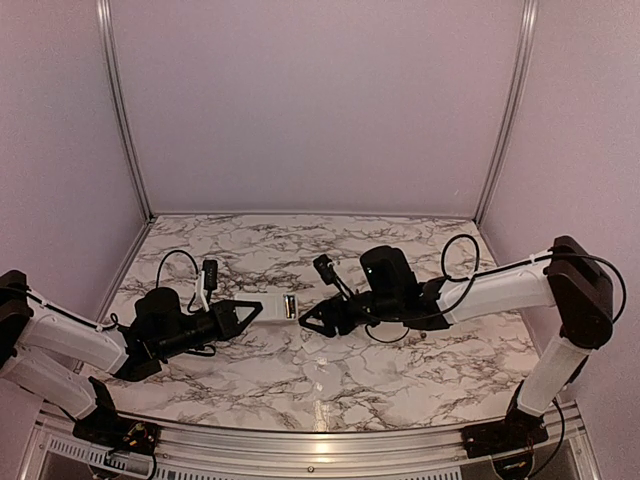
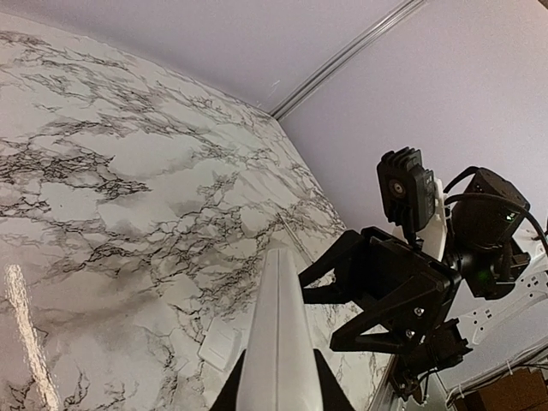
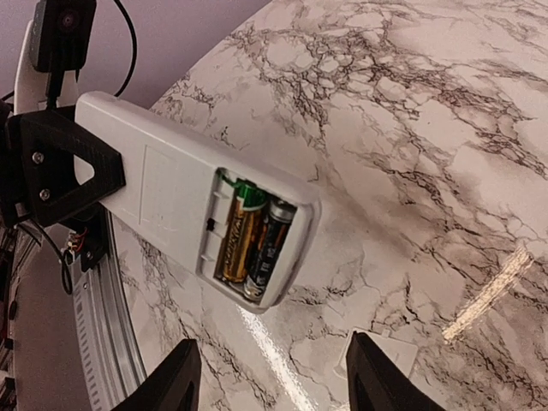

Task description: Unload the batteries from the remote control

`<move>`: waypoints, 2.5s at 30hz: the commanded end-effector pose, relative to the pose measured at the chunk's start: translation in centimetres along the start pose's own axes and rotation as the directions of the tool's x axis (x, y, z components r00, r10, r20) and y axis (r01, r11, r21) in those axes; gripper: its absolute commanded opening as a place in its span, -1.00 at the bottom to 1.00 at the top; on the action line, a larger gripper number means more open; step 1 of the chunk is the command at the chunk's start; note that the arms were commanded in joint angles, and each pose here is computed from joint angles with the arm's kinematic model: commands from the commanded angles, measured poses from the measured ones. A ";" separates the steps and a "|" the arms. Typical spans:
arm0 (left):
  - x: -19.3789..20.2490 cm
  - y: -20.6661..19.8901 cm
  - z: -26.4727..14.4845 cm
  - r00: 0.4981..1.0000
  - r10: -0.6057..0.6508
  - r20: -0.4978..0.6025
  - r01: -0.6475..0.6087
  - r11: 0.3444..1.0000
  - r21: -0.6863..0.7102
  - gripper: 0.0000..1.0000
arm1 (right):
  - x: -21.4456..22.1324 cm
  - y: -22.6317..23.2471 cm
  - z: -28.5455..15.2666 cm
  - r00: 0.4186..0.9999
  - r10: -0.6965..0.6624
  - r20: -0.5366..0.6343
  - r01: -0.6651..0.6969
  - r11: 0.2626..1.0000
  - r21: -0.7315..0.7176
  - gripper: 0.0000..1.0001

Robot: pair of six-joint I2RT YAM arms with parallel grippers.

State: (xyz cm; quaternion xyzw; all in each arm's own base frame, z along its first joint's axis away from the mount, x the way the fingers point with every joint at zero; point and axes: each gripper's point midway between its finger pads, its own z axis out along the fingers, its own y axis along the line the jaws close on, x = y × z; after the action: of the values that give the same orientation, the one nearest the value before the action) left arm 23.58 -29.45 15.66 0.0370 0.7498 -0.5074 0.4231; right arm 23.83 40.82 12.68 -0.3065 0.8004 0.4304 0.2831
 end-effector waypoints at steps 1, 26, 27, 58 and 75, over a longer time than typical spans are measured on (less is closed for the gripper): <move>-0.5 -1.9 -0.2 1.000 0.019 -0.002 -0.018 0.997 0.073 -1.00 | -2.3 1.6 -1.2 0.998 -0.056 0.038 0.056 0.998 -0.007 0.21; 7.8 -3.7 3.6 0.895 -0.362 -0.259 0.410 0.897 0.166 -1.00 | -8.8 -1.6 -12.8 0.953 -0.163 0.254 0.020 0.873 0.487 0.84; 8.3 -3.9 3.8 0.887 -0.374 -0.271 0.427 0.887 0.173 -1.00 | -8.9 -1.7 -13.0 0.952 -0.164 0.257 0.016 0.870 0.493 0.85; 12.8 0.3 6.6 0.874 -0.391 -0.288 0.386 0.919 -0.076 -0.29 | -9.0 -2.0 -13.4 0.952 -0.174 0.253 0.019 0.856 0.516 0.85; 11.0 2.6 5.4 0.919 -0.346 -0.189 0.305 0.927 -0.217 0.24 | -8.9 -2.1 -13.5 0.952 -0.186 0.242 0.032 0.850 0.527 0.85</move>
State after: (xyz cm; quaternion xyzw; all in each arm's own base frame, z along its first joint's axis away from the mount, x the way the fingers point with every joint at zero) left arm 20.51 -37.83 6.35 -0.0642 0.8155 -0.5307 0.2217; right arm 28.61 30.52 22.71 -0.1972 0.8249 0.2250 0.4797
